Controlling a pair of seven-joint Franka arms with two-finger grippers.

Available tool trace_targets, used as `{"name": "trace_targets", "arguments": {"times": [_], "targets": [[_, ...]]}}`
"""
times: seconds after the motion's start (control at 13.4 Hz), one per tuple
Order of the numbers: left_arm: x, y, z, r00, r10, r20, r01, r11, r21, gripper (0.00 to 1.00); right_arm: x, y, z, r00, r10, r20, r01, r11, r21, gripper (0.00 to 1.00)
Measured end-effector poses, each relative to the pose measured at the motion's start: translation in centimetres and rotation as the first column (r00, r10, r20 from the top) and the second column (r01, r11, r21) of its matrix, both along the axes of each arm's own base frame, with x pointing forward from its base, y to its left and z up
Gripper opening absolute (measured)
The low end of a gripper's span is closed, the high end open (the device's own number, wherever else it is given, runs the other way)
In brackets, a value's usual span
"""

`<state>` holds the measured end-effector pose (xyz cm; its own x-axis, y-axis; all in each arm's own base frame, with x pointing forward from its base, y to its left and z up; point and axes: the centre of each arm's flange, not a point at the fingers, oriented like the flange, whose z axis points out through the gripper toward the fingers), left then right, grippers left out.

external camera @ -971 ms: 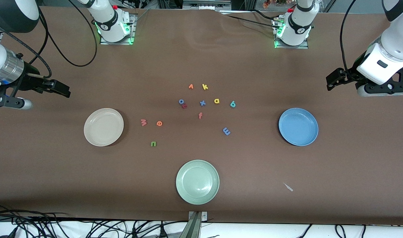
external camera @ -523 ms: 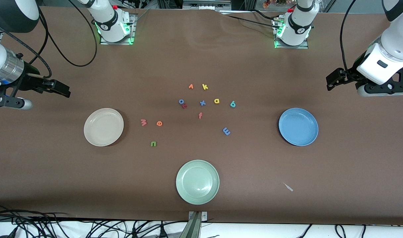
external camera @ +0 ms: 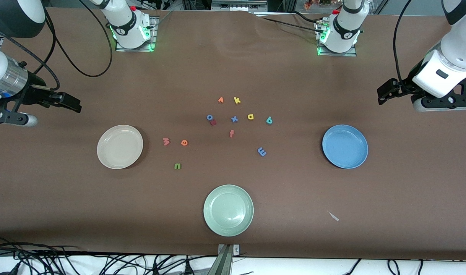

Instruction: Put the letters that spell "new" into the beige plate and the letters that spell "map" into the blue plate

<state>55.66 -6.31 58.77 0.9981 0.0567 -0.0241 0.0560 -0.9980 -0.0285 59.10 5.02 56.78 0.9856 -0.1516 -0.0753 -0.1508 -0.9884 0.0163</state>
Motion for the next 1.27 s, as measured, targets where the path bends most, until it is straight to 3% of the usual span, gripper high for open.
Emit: {"name": "trace_targets", "arguments": {"times": [1.27], "targets": [[-0.1, -1.7, -0.3, 1.000, -0.028, -0.010, 0.028, 1.000, -0.012, 1.00, 0.0, 0.0, 0.0, 1.000, 0.000, -0.001, 0.000, 1.000, 0.000, 1.00]]}}
